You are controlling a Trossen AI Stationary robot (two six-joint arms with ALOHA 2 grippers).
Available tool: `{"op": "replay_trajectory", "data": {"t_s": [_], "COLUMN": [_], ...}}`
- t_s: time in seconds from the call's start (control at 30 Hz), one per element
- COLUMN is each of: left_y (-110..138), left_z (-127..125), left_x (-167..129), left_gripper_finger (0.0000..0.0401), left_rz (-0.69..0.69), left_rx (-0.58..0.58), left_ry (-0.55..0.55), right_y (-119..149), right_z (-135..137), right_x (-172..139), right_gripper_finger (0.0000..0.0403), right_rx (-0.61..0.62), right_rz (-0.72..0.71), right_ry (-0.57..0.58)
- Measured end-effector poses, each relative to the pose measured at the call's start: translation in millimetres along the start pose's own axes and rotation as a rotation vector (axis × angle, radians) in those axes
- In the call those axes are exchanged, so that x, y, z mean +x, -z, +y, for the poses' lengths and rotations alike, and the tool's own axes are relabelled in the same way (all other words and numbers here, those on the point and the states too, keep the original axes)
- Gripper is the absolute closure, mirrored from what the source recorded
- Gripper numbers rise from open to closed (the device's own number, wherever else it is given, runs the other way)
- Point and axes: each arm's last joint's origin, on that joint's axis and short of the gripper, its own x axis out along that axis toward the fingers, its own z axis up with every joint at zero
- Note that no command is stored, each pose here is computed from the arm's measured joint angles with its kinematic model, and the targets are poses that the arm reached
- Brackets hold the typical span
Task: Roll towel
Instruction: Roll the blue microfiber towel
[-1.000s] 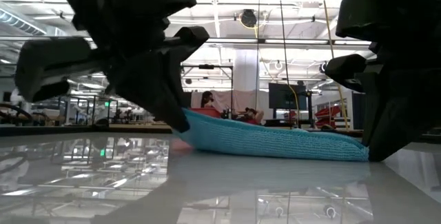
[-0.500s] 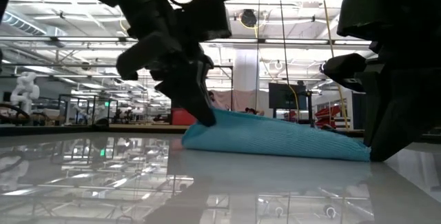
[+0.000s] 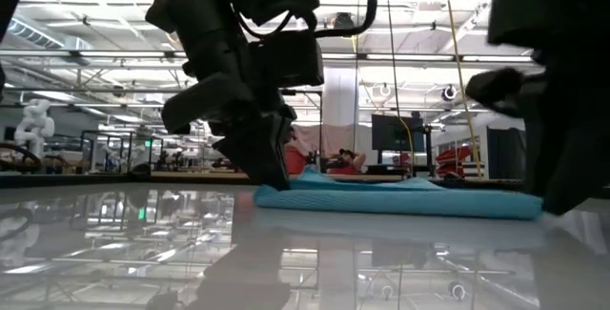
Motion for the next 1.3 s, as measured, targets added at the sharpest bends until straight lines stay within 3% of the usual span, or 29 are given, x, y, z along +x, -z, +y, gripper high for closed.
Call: {"op": "replay_trajectory", "data": {"t_s": [0.1, 0.27, 0.47, 0.77, 1.3], "left_y": [2, 3, 3, 5, -3], "left_z": [-1, -1, -1, -1, -3], "left_x": [5, 5, 6, 6, -9], "left_gripper_finger": [0.0394, 0.0394, 0.0394, 0.0394, 0.0394], "left_rz": [0.017, 0.02, 0.025, 0.033, 0.062], "left_rx": [-0.015, -0.029, -0.03, -0.03, -0.022], "left_ry": [0.003, 0.003, 0.006, 0.009, 0.1], "right_y": [-1, 0, 0, 0, -5], "right_z": [2, 18, 24, 30, -3], "right_x": [-14, -24, -15, 11, 25], "right_gripper_finger": [0.0318, 0.0266, 0.024, 0.0239, 0.0283], "right_rx": [-0.034, -0.23, -0.32, -0.416, -0.331], "right_rz": [-0.055, -0.16, -0.193, -0.181, -0.074], "right_ry": [0.046, 0.107, 0.199, 0.222, 0.31]}}
